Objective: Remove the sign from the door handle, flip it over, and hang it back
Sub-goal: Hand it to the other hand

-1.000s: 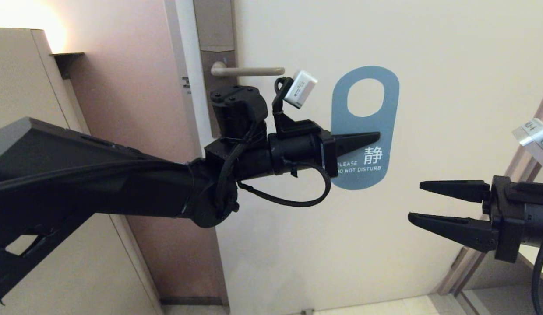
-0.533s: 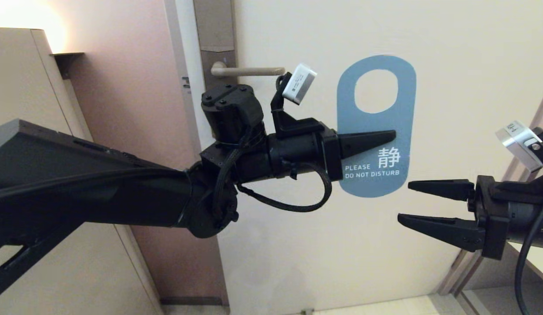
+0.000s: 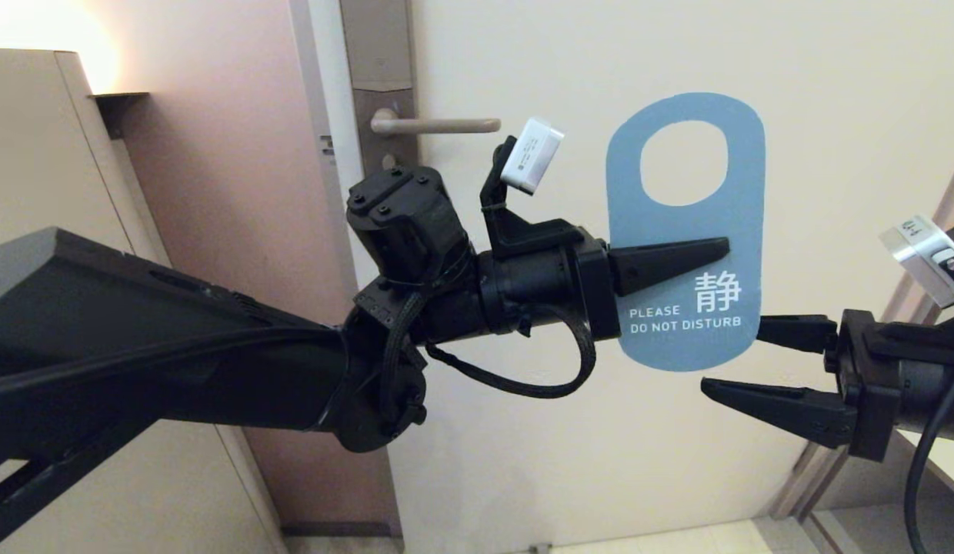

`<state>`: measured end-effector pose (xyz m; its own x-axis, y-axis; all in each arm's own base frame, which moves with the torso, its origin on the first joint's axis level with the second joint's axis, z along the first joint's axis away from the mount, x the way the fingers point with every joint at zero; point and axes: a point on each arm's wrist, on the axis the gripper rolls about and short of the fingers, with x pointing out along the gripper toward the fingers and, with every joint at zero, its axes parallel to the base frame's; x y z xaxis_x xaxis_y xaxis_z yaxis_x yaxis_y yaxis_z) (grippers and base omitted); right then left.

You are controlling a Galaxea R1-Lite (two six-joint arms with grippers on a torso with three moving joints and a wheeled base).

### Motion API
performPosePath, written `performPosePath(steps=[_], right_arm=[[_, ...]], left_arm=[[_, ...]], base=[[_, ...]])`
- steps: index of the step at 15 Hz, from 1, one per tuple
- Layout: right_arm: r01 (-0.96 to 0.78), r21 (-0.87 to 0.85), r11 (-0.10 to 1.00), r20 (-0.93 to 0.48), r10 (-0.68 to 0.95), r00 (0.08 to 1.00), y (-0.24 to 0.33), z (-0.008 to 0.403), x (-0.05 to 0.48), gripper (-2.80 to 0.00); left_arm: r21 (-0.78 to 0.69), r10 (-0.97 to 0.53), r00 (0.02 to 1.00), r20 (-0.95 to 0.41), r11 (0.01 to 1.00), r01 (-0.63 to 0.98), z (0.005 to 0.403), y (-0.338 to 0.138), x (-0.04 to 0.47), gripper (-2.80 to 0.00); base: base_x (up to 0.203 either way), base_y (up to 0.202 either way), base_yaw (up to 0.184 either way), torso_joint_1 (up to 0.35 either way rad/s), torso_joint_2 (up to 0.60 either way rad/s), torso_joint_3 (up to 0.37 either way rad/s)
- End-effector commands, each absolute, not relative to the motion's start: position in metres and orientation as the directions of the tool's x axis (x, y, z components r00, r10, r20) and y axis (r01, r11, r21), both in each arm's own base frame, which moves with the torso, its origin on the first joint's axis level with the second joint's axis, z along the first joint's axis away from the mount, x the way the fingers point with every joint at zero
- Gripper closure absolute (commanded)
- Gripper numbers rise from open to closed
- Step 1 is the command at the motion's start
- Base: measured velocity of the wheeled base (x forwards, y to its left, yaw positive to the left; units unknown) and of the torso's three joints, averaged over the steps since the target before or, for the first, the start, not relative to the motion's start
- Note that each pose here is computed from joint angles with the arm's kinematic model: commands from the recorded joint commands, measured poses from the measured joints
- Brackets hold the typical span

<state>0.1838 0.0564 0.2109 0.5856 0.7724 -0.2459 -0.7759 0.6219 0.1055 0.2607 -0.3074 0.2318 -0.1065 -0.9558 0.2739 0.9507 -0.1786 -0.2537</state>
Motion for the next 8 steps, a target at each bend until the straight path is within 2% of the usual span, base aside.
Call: performPosePath(steps=[1,8], right_arm=[[-0.781,0.1,0.616,-0.238,0.777,0.583,0.056,0.212,0.181,-2.8],[-0.788,0.063,0.612,-0.237,0.776,0.584,0.056,0.212,0.181,-2.8]], left_arm=[[-0.258,-0.956,-0.117,0.271,-0.189,0.947,0.23,-0.308,0.258,0.0],[-0.259,-0.956,-0.13,0.262,-0.199,0.945,0.22,-0.314,0.254,0.0]], base=[[0.0,0.0,0.0,0.0,0.0,0.0],[0.0,0.0,0.0,0.0,0.0,0.0]])
